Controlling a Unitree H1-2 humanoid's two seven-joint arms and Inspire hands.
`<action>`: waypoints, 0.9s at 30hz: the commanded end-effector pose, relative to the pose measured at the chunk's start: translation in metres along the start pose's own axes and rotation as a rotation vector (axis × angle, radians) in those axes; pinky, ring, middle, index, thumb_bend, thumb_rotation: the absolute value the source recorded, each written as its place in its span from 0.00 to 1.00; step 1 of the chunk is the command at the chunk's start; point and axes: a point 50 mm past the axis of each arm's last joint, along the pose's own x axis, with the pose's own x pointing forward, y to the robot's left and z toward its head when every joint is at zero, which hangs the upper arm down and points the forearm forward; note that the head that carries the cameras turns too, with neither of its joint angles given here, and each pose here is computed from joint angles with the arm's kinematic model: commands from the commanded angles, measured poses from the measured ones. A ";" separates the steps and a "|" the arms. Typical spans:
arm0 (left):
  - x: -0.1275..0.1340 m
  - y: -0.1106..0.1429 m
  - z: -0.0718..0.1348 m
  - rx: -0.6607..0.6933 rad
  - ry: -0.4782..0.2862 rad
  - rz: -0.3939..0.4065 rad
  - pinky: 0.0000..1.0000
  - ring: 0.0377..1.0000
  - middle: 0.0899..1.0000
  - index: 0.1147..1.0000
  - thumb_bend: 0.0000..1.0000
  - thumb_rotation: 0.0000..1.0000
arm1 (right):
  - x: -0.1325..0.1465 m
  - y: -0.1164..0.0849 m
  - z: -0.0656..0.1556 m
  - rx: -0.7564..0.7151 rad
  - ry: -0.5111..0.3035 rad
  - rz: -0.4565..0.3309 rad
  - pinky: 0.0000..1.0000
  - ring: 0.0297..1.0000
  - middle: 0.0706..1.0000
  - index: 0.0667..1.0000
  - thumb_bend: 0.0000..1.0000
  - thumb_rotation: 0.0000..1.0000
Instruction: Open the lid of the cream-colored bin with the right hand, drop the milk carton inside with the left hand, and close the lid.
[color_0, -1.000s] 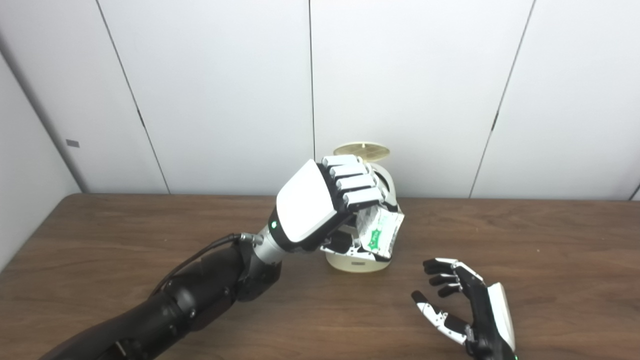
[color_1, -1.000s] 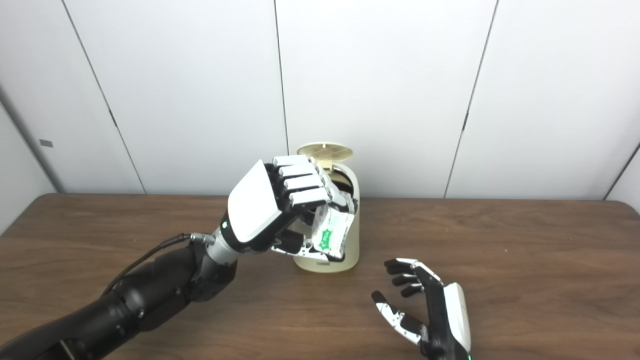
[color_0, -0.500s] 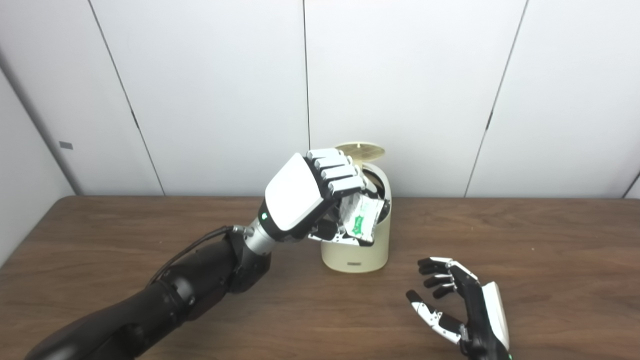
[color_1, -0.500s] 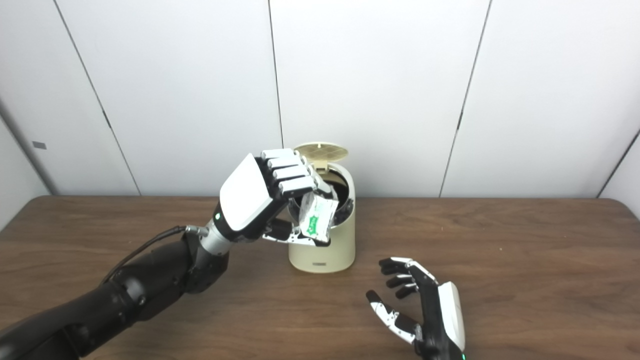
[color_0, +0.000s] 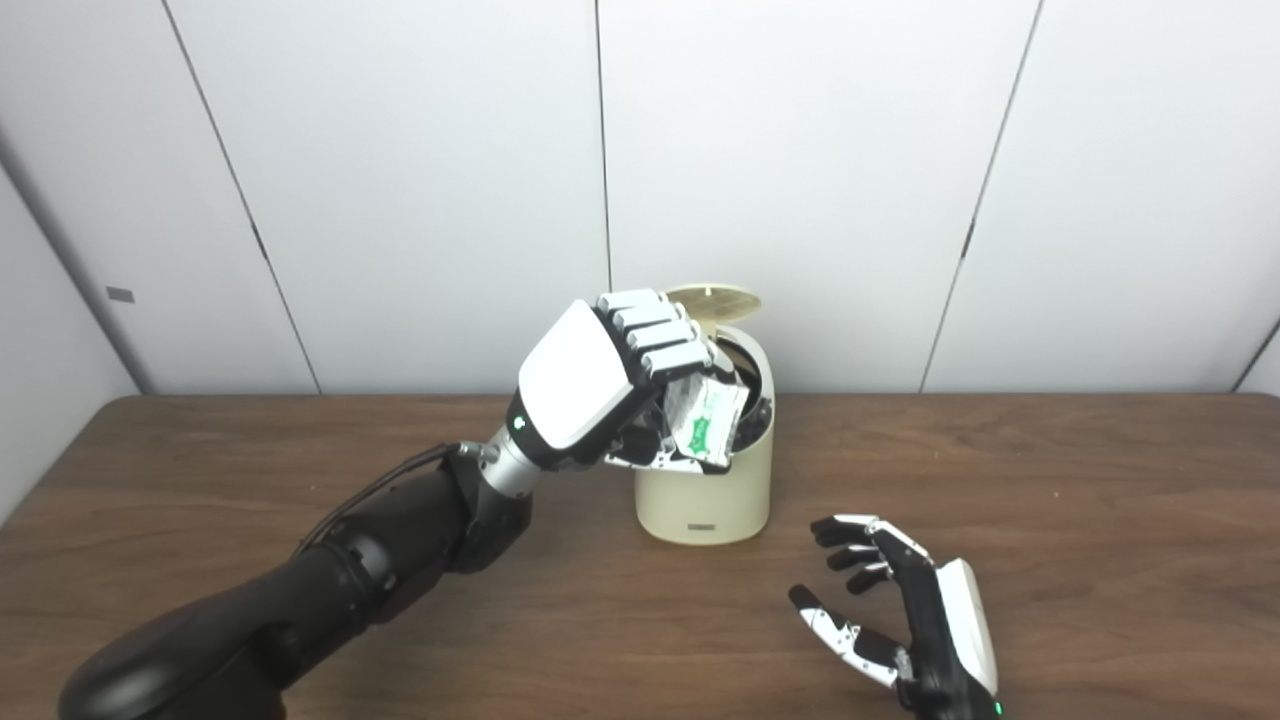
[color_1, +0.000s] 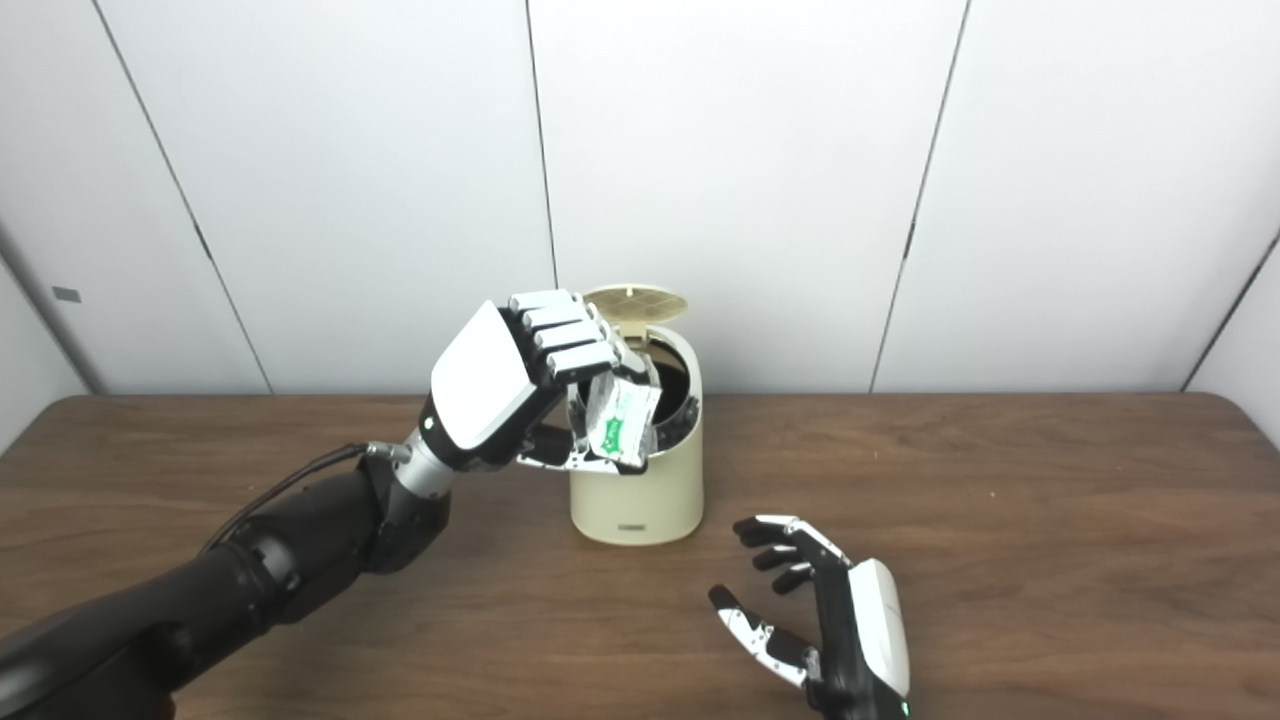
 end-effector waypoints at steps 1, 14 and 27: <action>0.024 0.009 -0.014 0.020 0.009 0.066 0.37 0.45 0.41 0.42 0.51 0.00 | -0.015 0.013 -0.004 0.016 0.031 0.016 0.42 0.54 0.60 0.60 0.31 0.00; 0.019 0.002 -0.020 -0.030 0.170 0.046 0.35 0.43 0.43 0.40 0.51 0.00 | -0.015 0.015 -0.004 0.019 0.018 0.022 0.45 0.56 0.60 0.60 0.31 0.00; 0.015 0.006 -0.025 -0.036 0.190 0.005 0.41 0.47 0.43 0.44 0.52 0.00 | -0.013 0.017 -0.005 0.023 0.013 0.024 0.44 0.56 0.60 0.59 0.31 0.00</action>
